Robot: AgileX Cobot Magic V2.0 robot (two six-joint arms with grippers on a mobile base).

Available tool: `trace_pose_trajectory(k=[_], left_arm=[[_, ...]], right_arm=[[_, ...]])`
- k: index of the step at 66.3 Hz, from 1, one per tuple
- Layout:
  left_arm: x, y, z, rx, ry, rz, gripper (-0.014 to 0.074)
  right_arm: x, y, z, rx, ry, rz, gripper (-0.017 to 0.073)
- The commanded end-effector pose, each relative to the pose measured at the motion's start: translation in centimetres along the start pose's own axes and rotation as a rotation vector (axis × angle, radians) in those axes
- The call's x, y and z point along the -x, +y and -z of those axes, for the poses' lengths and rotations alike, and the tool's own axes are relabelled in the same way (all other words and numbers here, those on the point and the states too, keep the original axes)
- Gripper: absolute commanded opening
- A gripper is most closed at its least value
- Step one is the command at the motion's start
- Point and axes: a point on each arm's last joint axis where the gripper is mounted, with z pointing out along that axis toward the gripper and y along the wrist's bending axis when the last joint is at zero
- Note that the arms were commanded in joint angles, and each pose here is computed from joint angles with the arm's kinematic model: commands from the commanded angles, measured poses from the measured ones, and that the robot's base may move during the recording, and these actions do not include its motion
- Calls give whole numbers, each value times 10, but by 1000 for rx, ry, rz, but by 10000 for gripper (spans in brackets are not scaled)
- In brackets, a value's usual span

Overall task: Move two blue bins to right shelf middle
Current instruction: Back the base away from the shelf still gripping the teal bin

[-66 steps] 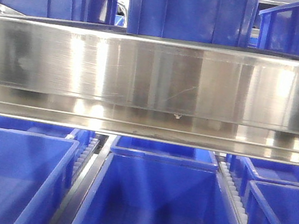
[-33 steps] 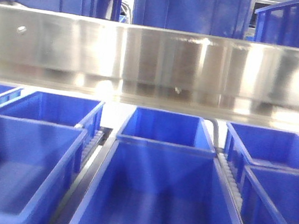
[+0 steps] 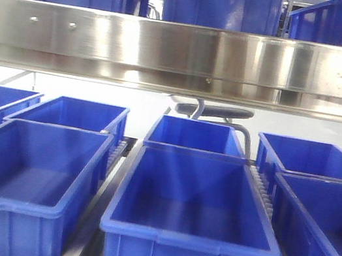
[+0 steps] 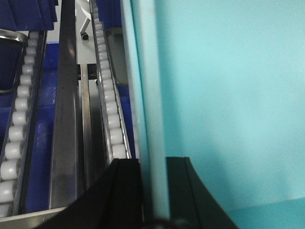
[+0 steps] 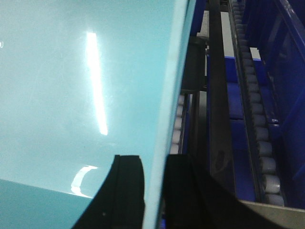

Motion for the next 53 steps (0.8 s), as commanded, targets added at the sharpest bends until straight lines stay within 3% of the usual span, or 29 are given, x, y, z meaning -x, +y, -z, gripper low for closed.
trace_pose_trajectory(k=[1,53], left_arm=[[15,-9,11,-75,-151,5,-111],[15,-9,11,-75,-151,5,-111]], right_arm=[[10,9,12,97,-101,-20,-165],[10,9,12,97,-101,-20,-165]])
